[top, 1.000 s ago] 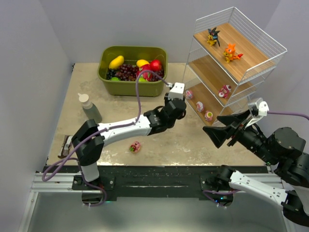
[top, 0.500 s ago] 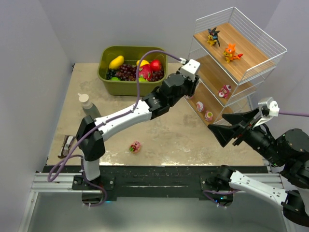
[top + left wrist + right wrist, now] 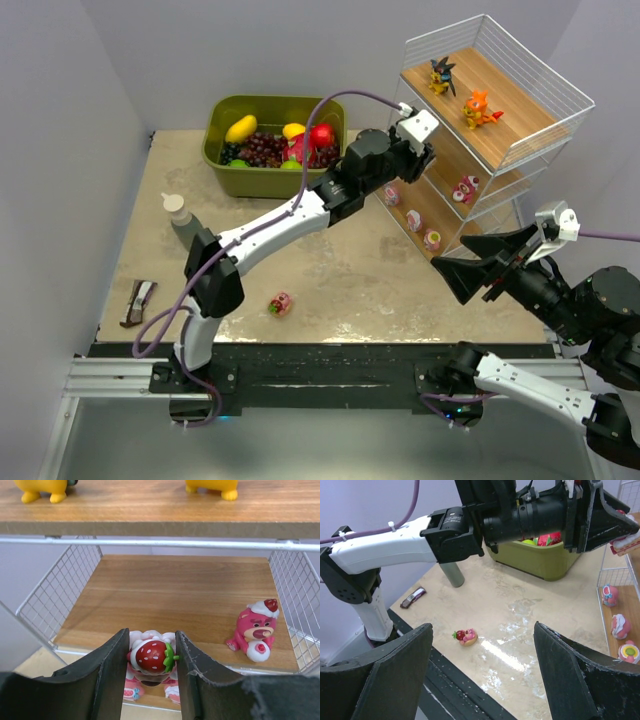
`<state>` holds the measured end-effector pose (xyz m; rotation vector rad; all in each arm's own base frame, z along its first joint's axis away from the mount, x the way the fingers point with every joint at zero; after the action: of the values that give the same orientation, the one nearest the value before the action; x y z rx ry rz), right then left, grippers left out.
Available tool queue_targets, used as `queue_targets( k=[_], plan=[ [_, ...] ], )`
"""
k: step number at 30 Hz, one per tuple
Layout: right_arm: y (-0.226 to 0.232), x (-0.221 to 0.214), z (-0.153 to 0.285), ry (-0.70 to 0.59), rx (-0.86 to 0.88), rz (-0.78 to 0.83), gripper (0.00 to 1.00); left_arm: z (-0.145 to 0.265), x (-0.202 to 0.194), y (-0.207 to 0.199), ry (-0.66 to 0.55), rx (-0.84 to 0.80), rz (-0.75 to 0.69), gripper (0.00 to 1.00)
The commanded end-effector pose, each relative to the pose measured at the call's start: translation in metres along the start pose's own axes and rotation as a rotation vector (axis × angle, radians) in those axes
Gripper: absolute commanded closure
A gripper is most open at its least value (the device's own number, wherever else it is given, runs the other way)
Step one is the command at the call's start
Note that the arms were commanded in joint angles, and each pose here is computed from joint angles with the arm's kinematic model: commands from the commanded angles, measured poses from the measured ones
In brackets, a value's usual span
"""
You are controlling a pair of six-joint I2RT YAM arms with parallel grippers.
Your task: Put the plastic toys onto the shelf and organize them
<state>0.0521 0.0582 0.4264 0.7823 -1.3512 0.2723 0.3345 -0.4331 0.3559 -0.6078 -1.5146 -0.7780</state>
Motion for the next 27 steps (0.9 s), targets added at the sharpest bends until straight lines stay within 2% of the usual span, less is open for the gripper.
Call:
queue_targets(
  k=[1,2,4,20,27],
  plan=[
    [0.001,0.008,0.002,-0.03,-0.005,-0.012,0.15,-0.009,0.027,0.006,-0.106,-0.076,-0.023,1.0],
    [0.001,0.006,0.001,-0.025,-0.008,-0.012,0.15,-0.011,0.034,0.007,-0.119,-0.082,-0.022,1.0],
    [0.001,0.006,0.001,-0.026,-0.006,-0.011,0.15,-0.019,0.022,0.004,-0.081,-0.104,-0.019,1.0],
    [0.0,0.002,0.001,-0.018,-0.007,-0.015,0.15,-0.029,-0.001,0.001,-0.025,-0.124,0.072,1.0],
    [-0.001,0.002,0.001,-0.019,-0.009,-0.017,0.15,-0.036,0.003,0.003,-0.049,-0.121,0.078,0.89]
  ],
)
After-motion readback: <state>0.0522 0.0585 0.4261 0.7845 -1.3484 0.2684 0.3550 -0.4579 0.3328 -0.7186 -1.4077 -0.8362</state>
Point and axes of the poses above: each gripper's point midway between its finger pads, its own z axis back along the fingers, its own y axis along the line the jaws close on, x = y × z, the point moved 9 cm from there along z, back along the fingers, and after that the axes turned 2 degrees about -z, right-handed, at the moved point
